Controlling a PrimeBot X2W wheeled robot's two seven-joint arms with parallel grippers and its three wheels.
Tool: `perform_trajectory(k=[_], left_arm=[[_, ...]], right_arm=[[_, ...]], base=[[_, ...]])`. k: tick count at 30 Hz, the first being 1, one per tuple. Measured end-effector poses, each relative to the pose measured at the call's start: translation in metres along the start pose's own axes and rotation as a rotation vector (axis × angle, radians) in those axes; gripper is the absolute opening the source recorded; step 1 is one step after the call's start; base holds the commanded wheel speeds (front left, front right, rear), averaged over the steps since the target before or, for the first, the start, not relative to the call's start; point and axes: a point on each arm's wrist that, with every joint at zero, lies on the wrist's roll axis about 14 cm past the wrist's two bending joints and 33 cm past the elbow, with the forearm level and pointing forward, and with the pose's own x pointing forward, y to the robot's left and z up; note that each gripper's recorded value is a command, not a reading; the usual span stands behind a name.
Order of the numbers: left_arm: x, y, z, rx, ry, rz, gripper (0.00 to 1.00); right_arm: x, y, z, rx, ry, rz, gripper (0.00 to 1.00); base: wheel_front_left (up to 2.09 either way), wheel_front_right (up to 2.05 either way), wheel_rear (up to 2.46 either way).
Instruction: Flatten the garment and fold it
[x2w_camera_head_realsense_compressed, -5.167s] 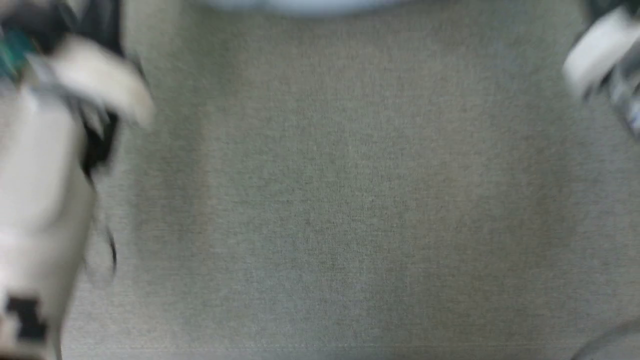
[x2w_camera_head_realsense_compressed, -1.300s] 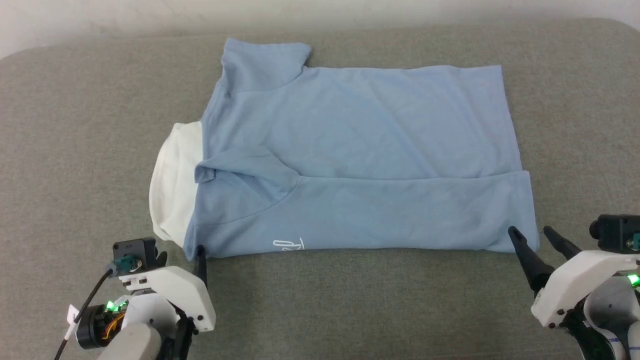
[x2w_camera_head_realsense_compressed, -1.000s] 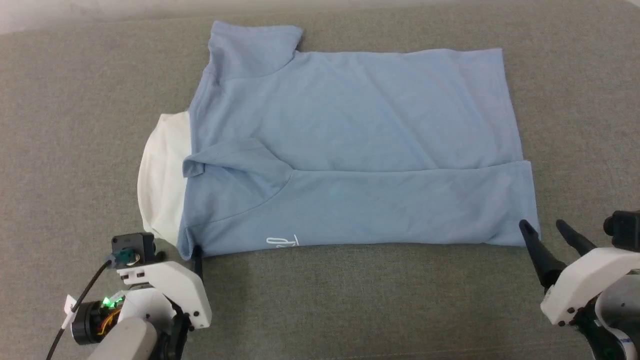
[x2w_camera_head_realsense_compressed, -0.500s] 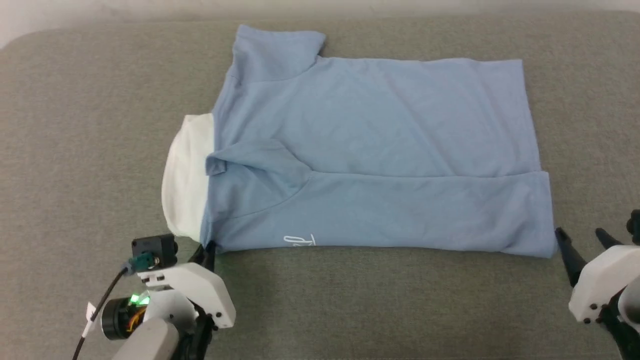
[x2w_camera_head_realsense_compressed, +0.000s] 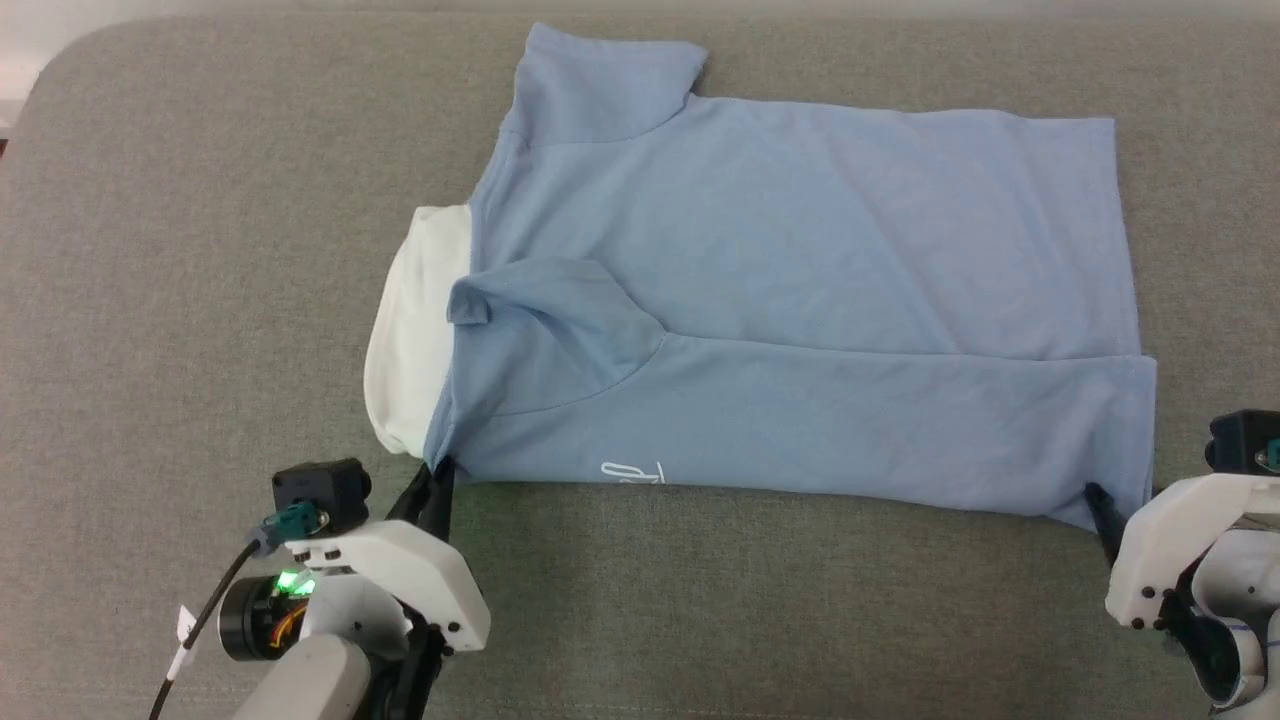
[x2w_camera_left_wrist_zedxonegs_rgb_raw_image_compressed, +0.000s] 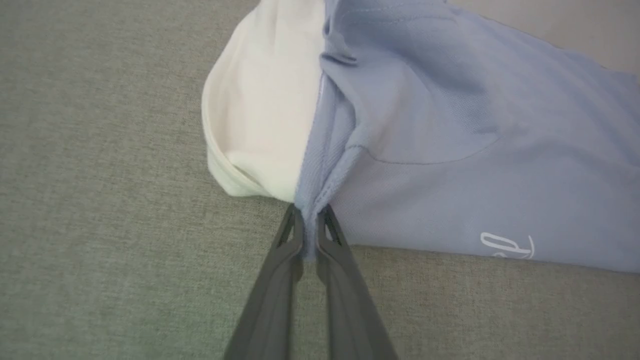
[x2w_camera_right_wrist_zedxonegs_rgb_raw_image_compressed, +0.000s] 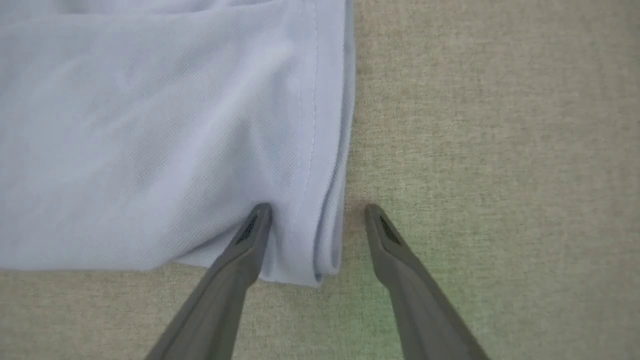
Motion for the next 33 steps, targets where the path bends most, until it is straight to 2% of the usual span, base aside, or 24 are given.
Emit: perform_trajectory(k=[1, 2, 9, 17, 23, 31, 32, 33], left_arm=[[0.000, 0.001, -0.001, 0.000, 0.003, 0.002, 0.00], [0.000, 0.002, -0.002, 0.001, 0.005, 0.005, 0.00], [-0.012, 0.010, -0.002, 0.016, 0.002, 0.017, 0.00], [-0.044, 0.019, -0.015, 0.009, 0.052, 0.024, 0.00], [-0.070, 0.021, -0.041, -0.018, 0.149, 0.026, 0.00], [-0.074, 0.020, -0.070, -0.033, 0.236, 0.031, 0.00], [-0.074, 0.019, -0.073, -0.034, 0.243, 0.028, 0.04], [-0.073, 0.019, -0.075, -0.035, 0.244, 0.032, 0.48]], right_arm=[[0.002, 0.000, -0.001, 0.007, 0.006, 0.001, 0.25], [0.003, 0.000, 0.000, 0.010, 0.007, 0.002, 0.00], [-0.004, 0.003, 0.008, 0.006, -0.044, 0.012, 0.00], [-0.039, -0.008, 0.029, -0.010, -0.135, 0.000, 0.00], [-0.060, -0.017, 0.006, 0.021, -0.087, -0.012, 0.00], [-0.059, -0.024, -0.040, 0.066, 0.042, -0.032, 0.00], [-0.057, -0.025, -0.045, 0.072, 0.055, -0.034, 0.00], [-0.056, -0.026, -0.048, 0.077, 0.060, -0.036, 0.29]], base=[[0.00, 0.00, 0.00], [0.00, 0.00, 0.00], [0.00, 0.00, 0.00], [0.00, 0.00, 0.00], [0.00, 0.00, 0.00], [0.00, 0.00, 0.00], [0.00, 0.00, 0.00], [0.00, 0.00, 0.00]])
